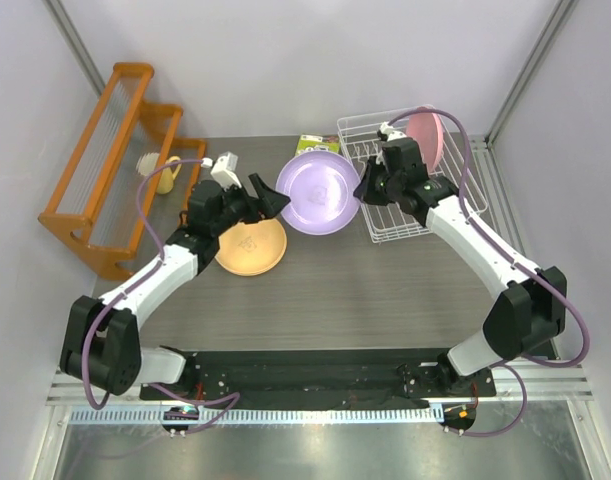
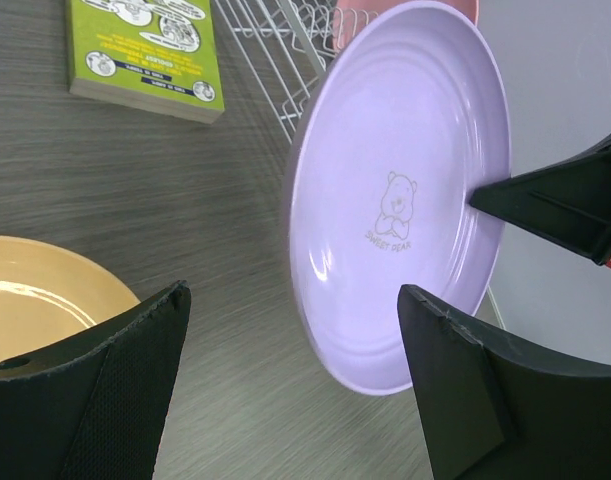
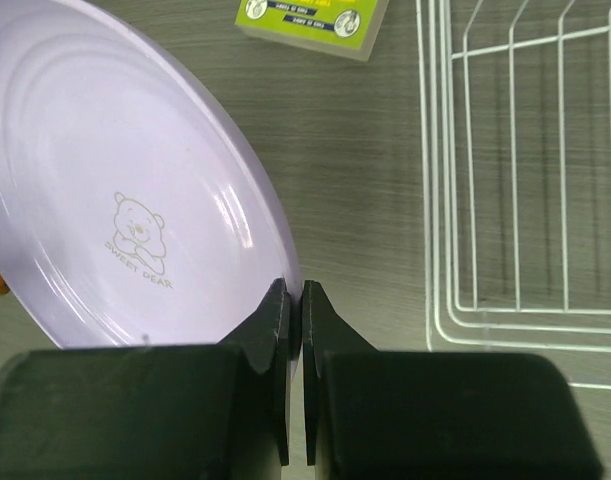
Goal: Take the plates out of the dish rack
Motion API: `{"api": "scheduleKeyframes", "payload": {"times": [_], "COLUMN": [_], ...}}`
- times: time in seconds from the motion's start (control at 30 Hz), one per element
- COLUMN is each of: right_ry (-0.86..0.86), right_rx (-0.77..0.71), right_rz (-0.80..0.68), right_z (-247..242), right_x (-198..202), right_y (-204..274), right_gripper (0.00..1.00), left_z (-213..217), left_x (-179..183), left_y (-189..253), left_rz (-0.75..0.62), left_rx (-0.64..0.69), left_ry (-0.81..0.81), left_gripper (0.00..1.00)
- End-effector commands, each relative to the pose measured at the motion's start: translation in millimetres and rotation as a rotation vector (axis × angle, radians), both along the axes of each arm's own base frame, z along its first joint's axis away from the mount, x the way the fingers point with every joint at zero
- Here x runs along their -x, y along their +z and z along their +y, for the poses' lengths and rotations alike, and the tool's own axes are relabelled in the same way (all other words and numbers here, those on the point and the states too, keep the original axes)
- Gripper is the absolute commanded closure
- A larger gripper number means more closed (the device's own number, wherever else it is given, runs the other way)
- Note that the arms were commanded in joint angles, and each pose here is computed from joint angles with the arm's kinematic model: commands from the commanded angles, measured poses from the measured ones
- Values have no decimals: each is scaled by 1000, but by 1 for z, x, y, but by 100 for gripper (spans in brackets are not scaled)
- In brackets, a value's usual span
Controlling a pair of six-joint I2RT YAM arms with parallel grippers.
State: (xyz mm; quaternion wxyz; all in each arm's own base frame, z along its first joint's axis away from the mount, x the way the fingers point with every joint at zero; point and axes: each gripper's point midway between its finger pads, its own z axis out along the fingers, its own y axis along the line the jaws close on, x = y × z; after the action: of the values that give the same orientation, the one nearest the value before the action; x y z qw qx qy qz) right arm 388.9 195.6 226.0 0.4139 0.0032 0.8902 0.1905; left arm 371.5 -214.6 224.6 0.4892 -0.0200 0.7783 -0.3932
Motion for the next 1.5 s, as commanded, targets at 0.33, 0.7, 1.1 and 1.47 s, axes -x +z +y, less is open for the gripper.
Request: {"api": "scheduleKeyframes", "payload": {"times": [0.33,0.7,1.1,1.47], "right_ry": [74,59,-225,-316], "right_rx": [-231,-220,202,266], "right_rz": [-85,-93,-226,-228], "right_z": [31,27,-68,-107], "right_x": [15,16,-26,-42], "right_y": [45,42,59,65], "right_gripper": [96,53,46,46], "left_z": [9,22,97,150], "left_x": [-7,-1,14,25], "left_y": [-11,-14,-34,-93], "left_rz": [-19,0,85,293], "left_rx": [-30,-78,-271,-399], "left_ry": [98,145,473,650], "left_gripper": [55,100,100,100]}}
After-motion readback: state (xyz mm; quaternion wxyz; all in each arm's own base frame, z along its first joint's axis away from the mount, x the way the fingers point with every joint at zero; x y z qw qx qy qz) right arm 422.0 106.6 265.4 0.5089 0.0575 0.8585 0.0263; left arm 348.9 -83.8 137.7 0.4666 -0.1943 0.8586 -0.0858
